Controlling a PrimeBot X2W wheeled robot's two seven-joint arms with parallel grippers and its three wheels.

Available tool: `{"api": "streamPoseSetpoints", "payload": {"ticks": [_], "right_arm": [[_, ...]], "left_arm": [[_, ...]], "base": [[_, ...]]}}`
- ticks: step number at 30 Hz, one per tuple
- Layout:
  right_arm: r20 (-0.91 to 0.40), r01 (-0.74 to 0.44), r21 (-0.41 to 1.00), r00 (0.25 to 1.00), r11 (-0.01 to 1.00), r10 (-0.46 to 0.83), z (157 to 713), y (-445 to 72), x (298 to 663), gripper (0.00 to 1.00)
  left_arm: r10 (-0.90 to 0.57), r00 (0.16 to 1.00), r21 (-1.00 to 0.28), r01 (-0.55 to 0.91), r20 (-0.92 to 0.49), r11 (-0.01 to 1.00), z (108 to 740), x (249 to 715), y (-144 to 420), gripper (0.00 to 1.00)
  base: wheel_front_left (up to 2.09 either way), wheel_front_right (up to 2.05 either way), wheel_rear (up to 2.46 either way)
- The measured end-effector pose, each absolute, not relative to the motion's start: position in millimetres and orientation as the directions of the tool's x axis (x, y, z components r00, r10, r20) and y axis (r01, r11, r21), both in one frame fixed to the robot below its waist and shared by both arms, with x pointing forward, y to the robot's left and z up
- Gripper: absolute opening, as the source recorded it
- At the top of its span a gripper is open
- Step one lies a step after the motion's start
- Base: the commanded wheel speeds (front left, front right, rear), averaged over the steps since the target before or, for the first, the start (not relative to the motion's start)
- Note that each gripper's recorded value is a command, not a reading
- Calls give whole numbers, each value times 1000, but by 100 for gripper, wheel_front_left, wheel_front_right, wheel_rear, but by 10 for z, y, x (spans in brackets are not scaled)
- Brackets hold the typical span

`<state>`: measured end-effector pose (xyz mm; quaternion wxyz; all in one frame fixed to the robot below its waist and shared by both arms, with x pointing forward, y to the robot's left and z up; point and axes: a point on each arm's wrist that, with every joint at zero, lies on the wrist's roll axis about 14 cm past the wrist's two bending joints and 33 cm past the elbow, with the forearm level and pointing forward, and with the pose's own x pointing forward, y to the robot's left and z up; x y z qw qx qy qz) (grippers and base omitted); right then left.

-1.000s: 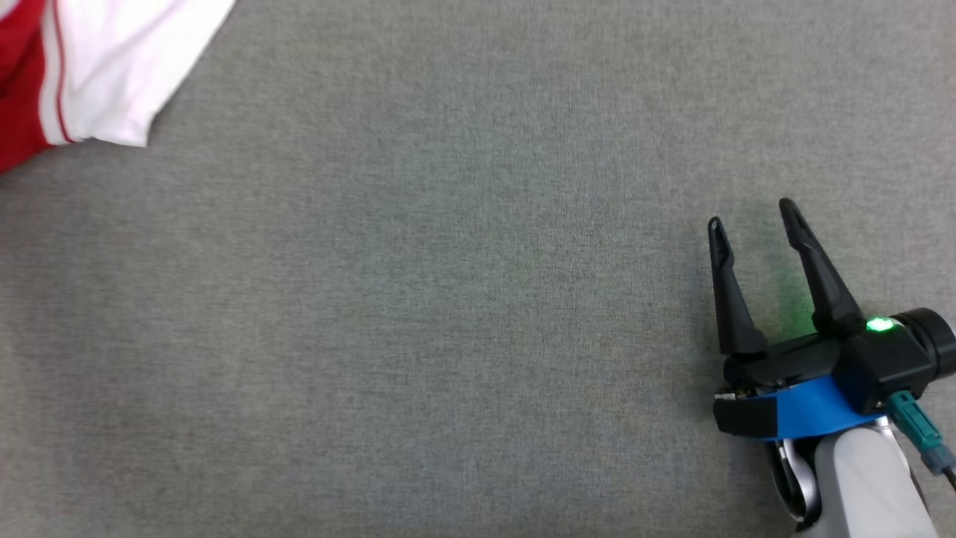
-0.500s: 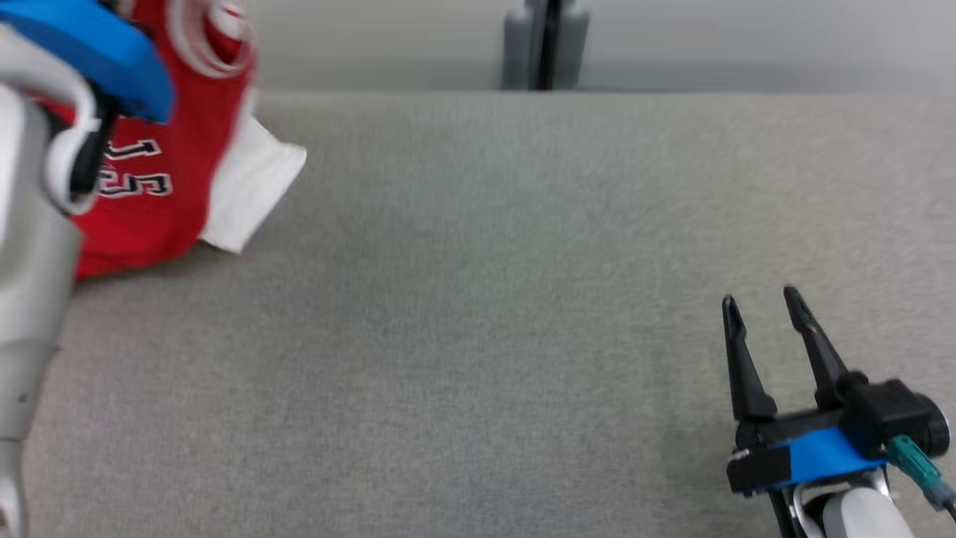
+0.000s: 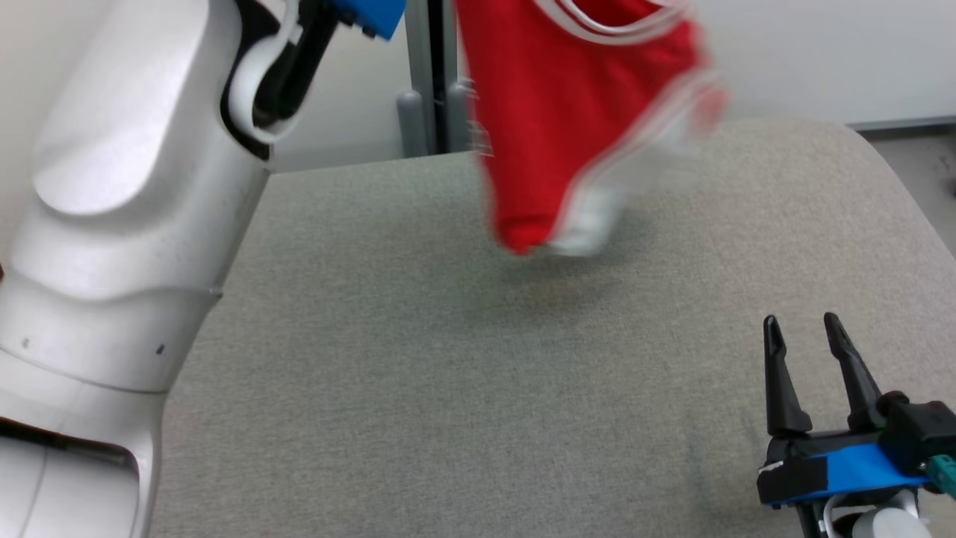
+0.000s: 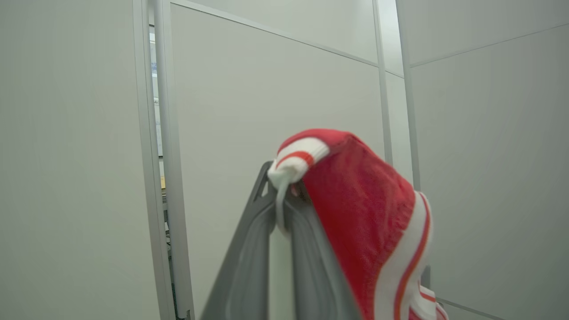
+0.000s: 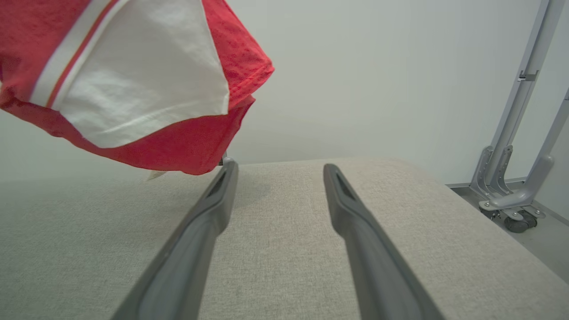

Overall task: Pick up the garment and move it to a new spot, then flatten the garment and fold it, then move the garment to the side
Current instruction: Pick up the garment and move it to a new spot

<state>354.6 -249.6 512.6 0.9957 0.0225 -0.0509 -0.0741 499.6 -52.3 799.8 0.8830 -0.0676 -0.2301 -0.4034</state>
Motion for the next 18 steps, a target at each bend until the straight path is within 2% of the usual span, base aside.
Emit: {"api": "streamPoseSetpoints", "payload": {"ticks": [2, 6, 9, 13, 14, 16, 18], "right_arm": [[94, 168, 52, 981, 984, -172, 5116, -2569, 3551, 100], [78, 217, 40, 972, 975, -220, 5069, -2736, 3564, 100], [60, 237, 29, 969, 971, -238, 5011, -2806, 3611, 100], [39, 238, 22, 970, 971, -239, 4935, -2821, 3715, 100], [31, 238, 19, 971, 971, -239, 4908, -2822, 3736, 100], [18, 235, 20, 972, 972, -236, 4857, -2814, 3783, 100], [5, 231, 21, 973, 973, -231, 4805, -2800, 3829, 100]], "left_arm": [[-682, 606, 15, 743, 409, 670, 7699, 5143, -541, 0], [-670, 709, -104, 700, 217, 707, 6682, 5437, -464, 0], [-617, 786, -185, 614, 48, 767, 5820, 5612, -218, 0], [-510, 844, -209, 475, -167, 855, 4785, 5680, 244, 0], [-491, 848, -194, 456, -201, 868, 4623, 5691, 340, 36], [-456, 855, -166, 427, -245, 889, 4377, 5704, 497, 100], [-430, 863, -151, 403, -267, 903, 4219, 5728, 614, 100]], "base": [[0, 0, 0], [0, 0, 0], [0, 0, 0], [0, 0, 0], [0, 0, 0], [0, 0, 0], [0, 0, 0]]}}
